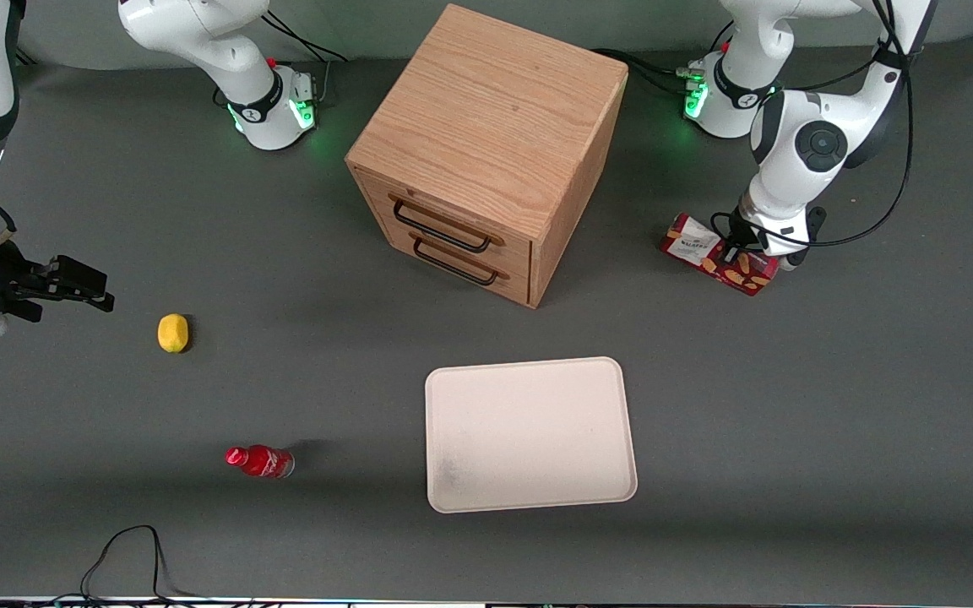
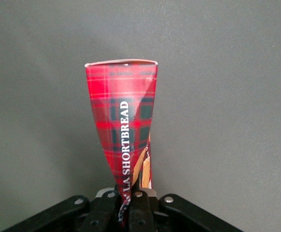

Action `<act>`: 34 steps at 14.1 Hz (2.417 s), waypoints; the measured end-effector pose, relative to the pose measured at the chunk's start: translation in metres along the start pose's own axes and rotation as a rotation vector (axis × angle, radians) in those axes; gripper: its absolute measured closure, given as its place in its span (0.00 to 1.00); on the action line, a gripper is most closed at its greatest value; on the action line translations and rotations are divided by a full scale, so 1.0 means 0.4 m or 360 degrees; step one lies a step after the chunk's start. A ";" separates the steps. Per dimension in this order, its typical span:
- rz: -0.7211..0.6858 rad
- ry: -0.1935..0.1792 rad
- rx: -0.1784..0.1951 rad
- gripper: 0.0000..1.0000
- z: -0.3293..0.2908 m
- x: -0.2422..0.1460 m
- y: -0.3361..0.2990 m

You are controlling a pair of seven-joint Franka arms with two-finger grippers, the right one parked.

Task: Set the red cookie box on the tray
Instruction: 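Lower the left gripper over the box and close on its end, then lift the box upright with the left gripper, then carry the held box over the white tray with the left gripper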

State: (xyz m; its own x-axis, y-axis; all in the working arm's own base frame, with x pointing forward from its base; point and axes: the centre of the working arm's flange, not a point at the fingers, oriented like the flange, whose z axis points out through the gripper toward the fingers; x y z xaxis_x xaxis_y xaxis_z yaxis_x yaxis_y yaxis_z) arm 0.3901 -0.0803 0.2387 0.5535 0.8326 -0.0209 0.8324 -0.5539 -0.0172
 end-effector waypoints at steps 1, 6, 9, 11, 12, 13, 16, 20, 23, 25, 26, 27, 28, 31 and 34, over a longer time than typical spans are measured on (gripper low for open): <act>0.0016 -0.0007 0.0032 0.96 -0.009 0.000 0.008; 0.0041 -0.0061 0.0204 0.96 -0.216 0.030 0.105; 0.0041 -0.0087 0.0277 0.96 -0.435 0.046 0.157; 0.0038 -0.0092 0.0290 0.96 -0.587 0.053 0.175; 0.0037 -0.0088 0.0282 0.96 -0.661 0.054 0.181; 0.0038 -0.0083 0.0268 0.96 -0.726 0.054 0.185; 0.0053 -0.0048 0.0186 0.96 -0.894 0.051 0.190; 0.0158 -0.0017 0.0099 0.96 -0.965 0.057 0.206; 0.0319 -0.0004 0.0041 0.96 -0.960 0.081 0.271; 0.0449 -0.0011 0.0040 0.96 -0.940 0.086 0.345; 0.0519 -0.0009 0.0048 0.96 -0.925 0.081 0.393; 0.0591 -0.0005 0.0050 0.96 -0.911 0.073 0.442; 0.0664 0.0001 0.0050 0.96 -0.897 0.064 0.493; 0.0904 0.0037 0.0058 0.96 -0.846 0.020 0.632; 0.1244 0.0040 0.0027 0.96 -0.807 -0.015 0.729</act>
State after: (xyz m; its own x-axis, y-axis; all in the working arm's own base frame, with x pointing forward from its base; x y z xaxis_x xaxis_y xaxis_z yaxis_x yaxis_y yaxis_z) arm 0.6380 -0.2444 0.5564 0.9796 0.2006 -0.0106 0.2004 -0.9795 -0.0221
